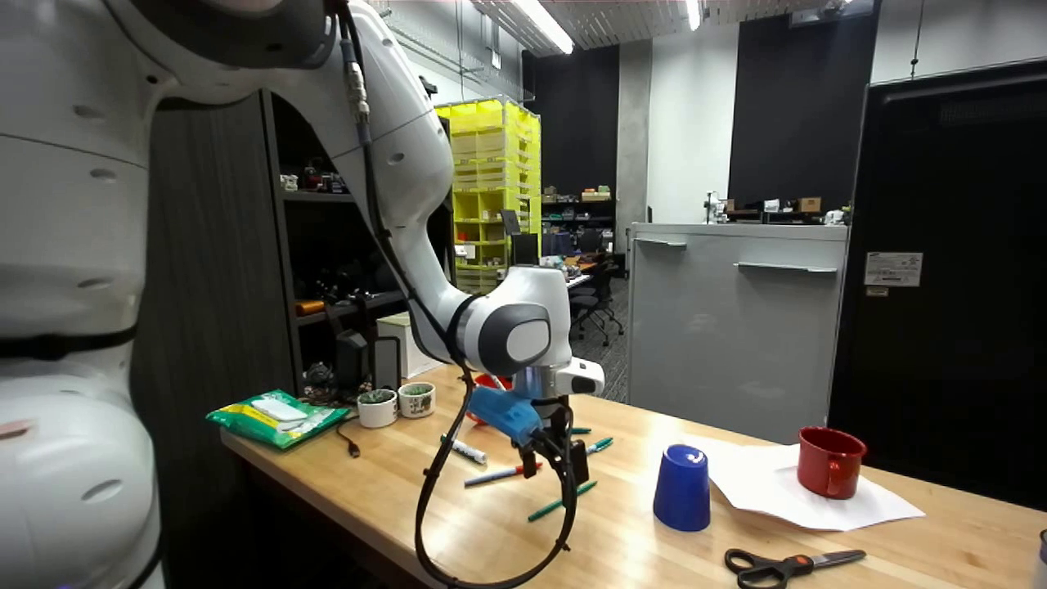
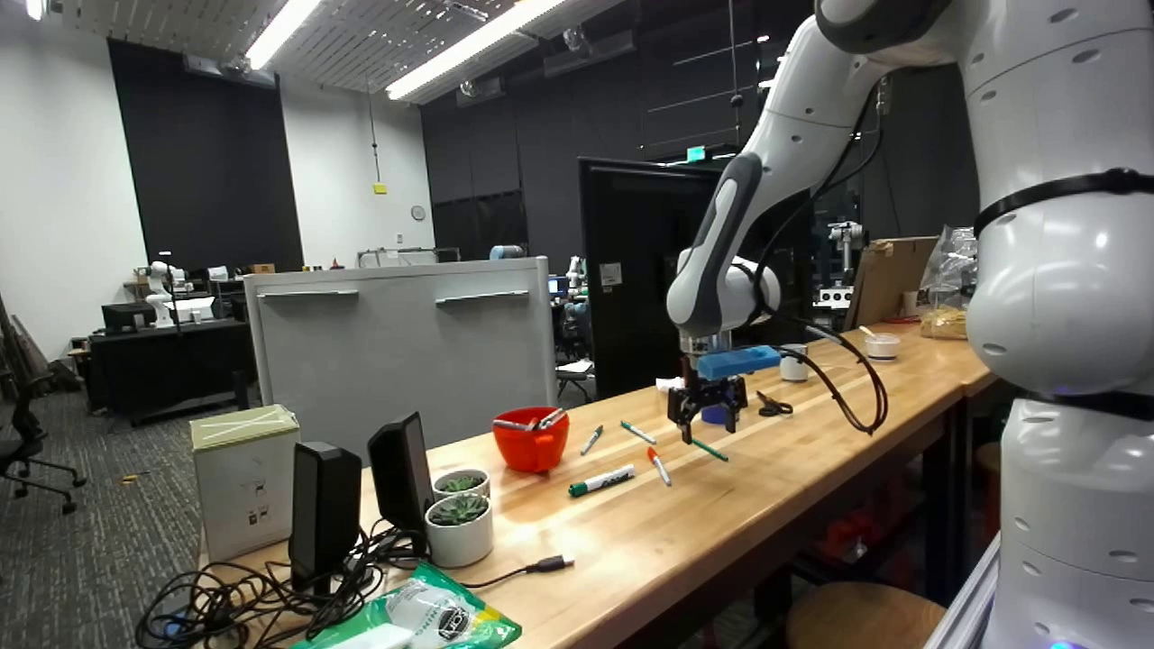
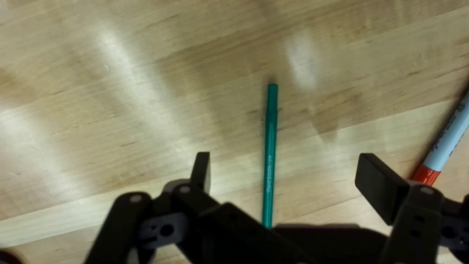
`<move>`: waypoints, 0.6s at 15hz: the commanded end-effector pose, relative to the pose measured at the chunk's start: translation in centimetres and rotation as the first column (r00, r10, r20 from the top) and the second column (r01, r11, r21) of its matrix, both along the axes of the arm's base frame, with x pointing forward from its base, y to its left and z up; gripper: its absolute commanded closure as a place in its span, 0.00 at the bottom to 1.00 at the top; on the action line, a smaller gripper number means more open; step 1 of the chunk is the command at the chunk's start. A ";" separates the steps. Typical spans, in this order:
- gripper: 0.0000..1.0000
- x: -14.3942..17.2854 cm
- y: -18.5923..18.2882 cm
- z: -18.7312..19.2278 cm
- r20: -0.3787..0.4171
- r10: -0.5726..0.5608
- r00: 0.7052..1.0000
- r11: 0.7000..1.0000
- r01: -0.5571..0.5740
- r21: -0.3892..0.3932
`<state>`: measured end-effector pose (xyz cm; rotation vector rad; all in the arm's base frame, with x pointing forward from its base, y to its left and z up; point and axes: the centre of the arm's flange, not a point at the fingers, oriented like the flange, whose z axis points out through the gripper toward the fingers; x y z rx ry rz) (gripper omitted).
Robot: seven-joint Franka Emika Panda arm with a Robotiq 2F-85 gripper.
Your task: Put the green pencil in the left red cup
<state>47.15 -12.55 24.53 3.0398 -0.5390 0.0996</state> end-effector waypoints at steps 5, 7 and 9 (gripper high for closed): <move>0.00 2.2 -0.1 -2.1 -0.001 -0.004 1.000 1.000 0.004 -0.003; 0.00 2.5 -0.2 -2.5 -0.007 -0.004 1.000 1.000 0.004 0.000; 0.00 2.7 -0.3 -2.9 -0.012 -0.008 1.000 1.000 0.008 0.003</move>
